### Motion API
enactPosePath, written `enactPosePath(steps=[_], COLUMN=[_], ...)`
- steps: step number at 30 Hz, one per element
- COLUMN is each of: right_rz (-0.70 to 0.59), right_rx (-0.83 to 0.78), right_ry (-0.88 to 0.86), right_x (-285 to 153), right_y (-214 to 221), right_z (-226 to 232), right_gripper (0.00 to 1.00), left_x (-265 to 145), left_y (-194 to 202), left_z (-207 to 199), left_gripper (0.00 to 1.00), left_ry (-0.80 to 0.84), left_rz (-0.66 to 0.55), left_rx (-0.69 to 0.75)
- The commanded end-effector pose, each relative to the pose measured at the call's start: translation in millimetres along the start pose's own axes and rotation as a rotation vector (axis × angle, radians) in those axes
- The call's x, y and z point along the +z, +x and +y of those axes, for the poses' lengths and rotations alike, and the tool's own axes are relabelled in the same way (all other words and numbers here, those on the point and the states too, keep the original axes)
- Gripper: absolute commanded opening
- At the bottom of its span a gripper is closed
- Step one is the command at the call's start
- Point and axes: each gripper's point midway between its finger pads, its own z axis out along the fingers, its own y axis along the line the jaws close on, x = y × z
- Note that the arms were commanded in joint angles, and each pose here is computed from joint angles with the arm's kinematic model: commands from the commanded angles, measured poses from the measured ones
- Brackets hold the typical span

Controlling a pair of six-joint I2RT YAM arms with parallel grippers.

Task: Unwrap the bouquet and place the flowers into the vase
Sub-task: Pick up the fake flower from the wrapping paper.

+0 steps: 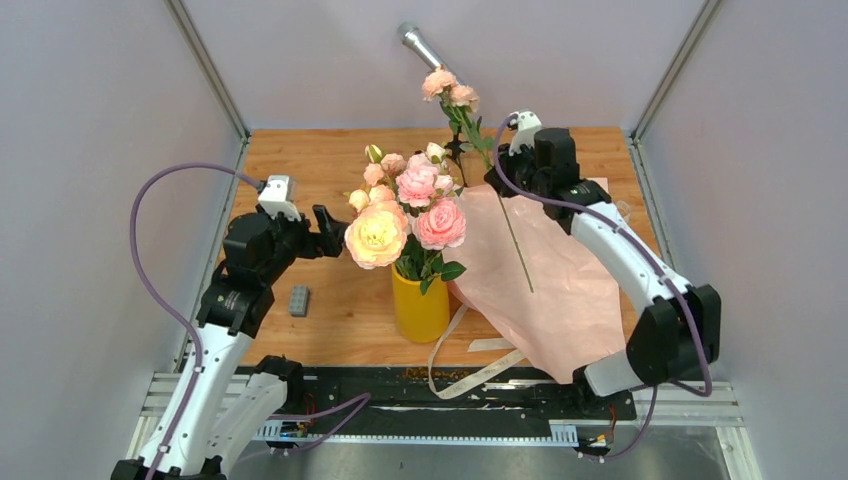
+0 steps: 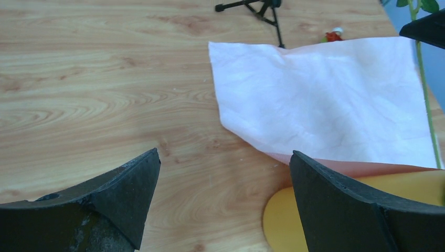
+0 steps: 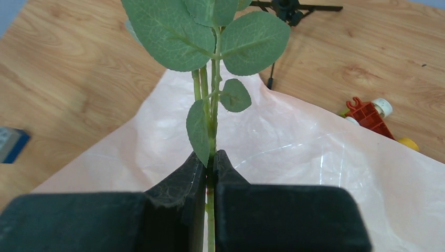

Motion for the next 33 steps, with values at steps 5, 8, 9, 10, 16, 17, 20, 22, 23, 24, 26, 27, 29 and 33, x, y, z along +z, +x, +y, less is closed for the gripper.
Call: enactPosePath(steps=[5, 8, 9, 10, 16, 17, 20, 22, 23, 24, 26, 27, 29, 33], right_rz=[-0.354, -0.461, -0.497, -0.531, -0.679, -0.702, -0.771, -0.794, -0.796, -0.795, -0.793, -0.790, -0.794, -0.760], right_rx=[0.048, 0.042, 0.039, 0.033, 0.010, 0.003, -0.054, -0.105, -0.128, -0.148, -0.176, -0.186, -0.207, -0.215], right_ry=[-0.224, -0.286, -0.307, -0.329, -0.578, -0.617, -0.726, -0.807, -0.847, -0.885, -0.960, -1.009, -1.079, -1.127], right_x=[-108.6, -150.6, -165.3, -179.4, -258.3, -269.1, -301.8, -322.3, -329.9, -335.6, -346.8, -353.1, -361.3, -351.3], right_y=[-83.3, -102.9, -108.7, -114.0, -123.9, -122.9, -120.9, -121.5, -121.0, -120.1, -116.8, -113.1, -107.8, -101.4], right_z=[65.2, 84.4, 91.1, 97.3, 149.2, 156.8, 177.9, 193.6, 201.1, 208.2, 221.9, 231.0, 244.9, 267.3], right_gripper=[0.00, 0.00, 0.00, 0.00, 0.00, 0.00, 0.00, 0.00, 0.00, 0.00, 0.00, 0.00, 0.00, 0.00], left_x=[-34.8, -49.6, -56.3, -60.6, -91.4, -95.8, -109.6, -123.3, -128.3, -136.0, -147.8, -150.0, -158.0, -174.0], left_y=[-53.0, -67.7, -72.2, -73.3, -89.3, -93.1, -103.7, -117.4, -120.7, -128.6, -139.3, -141.2, -151.0, -180.9], left_z=[-62.2, -78.0, -84.4, -89.5, -117.0, -120.0, -127.2, -133.3, -136.8, -141.2, -149.3, -153.1, -159.4, -172.3], left_gripper=[1.00, 1.00, 0.99, 0.99, 0.99, 0.98, 0.98, 0.98, 0.98, 0.98, 0.98, 0.98, 0.97, 0.97], left_ry=[0.281, 0.353, 0.384, 0.410, 0.547, 0.560, 0.590, 0.611, 0.628, 0.646, 0.683, 0.704, 0.728, 0.770], left_rz=[-0.094, -0.121, -0.129, -0.127, -0.155, -0.164, -0.195, -0.235, -0.241, -0.265, -0.286, -0.277, -0.283, -0.338], left_rx=[-0.021, -0.010, -0.008, -0.013, -0.048, -0.048, -0.040, -0.023, -0.024, -0.017, -0.017, -0.018, 0.000, 0.048])
